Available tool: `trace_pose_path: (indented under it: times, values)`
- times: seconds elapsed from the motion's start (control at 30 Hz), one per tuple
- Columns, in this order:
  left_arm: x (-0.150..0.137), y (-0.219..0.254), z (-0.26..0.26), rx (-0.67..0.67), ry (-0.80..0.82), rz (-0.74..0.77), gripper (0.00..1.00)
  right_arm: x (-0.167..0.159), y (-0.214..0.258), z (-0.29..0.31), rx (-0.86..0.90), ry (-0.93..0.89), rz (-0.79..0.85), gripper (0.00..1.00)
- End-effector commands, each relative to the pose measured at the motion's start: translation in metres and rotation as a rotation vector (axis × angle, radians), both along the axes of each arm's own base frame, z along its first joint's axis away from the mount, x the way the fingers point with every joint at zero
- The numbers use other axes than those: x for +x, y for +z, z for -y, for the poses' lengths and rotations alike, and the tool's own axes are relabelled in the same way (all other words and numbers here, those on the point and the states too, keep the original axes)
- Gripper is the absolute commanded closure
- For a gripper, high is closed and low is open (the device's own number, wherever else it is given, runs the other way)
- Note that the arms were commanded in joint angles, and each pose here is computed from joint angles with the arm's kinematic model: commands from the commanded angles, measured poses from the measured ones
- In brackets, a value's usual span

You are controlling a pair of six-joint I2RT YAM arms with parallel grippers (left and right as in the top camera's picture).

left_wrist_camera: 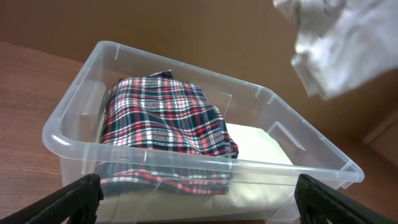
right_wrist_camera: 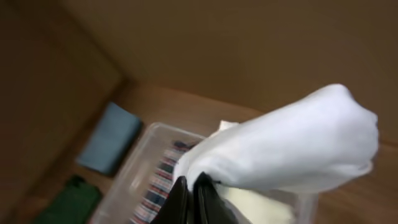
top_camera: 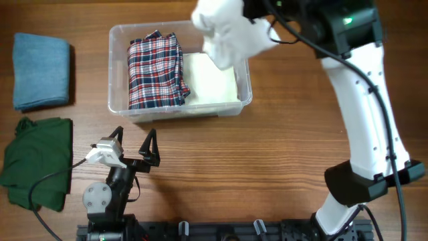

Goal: Pack container
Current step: 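Lift the white T-shirt with the right gripper and carry it over the container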

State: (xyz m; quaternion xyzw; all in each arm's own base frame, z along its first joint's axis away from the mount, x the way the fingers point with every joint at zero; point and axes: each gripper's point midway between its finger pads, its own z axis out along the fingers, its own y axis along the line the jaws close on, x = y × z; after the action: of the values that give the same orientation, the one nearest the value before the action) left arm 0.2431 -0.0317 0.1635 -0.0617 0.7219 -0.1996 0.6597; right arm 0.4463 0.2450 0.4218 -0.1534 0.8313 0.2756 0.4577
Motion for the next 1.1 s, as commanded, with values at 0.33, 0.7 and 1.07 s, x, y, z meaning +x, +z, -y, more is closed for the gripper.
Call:
trace_pose_path:
  times: [0.33,0.7,1.07]
  values:
    - [0.0,-0.002,0.001,0.001,-0.002,-0.004,0.0,-0.005,0.0,-0.123,0.215,0.127,-0.001,0.96]
    - [0.0,-0.002,0.001,0.001,-0.002,-0.004,0.0,-0.001,-0.036,-0.194,0.306,0.191,-0.051,0.96]
    - [0.0,-0.002,0.001,0.001,-0.002,-0.004,0.0,-0.003,-0.034,-0.211,0.335,0.219,-0.018,0.96]
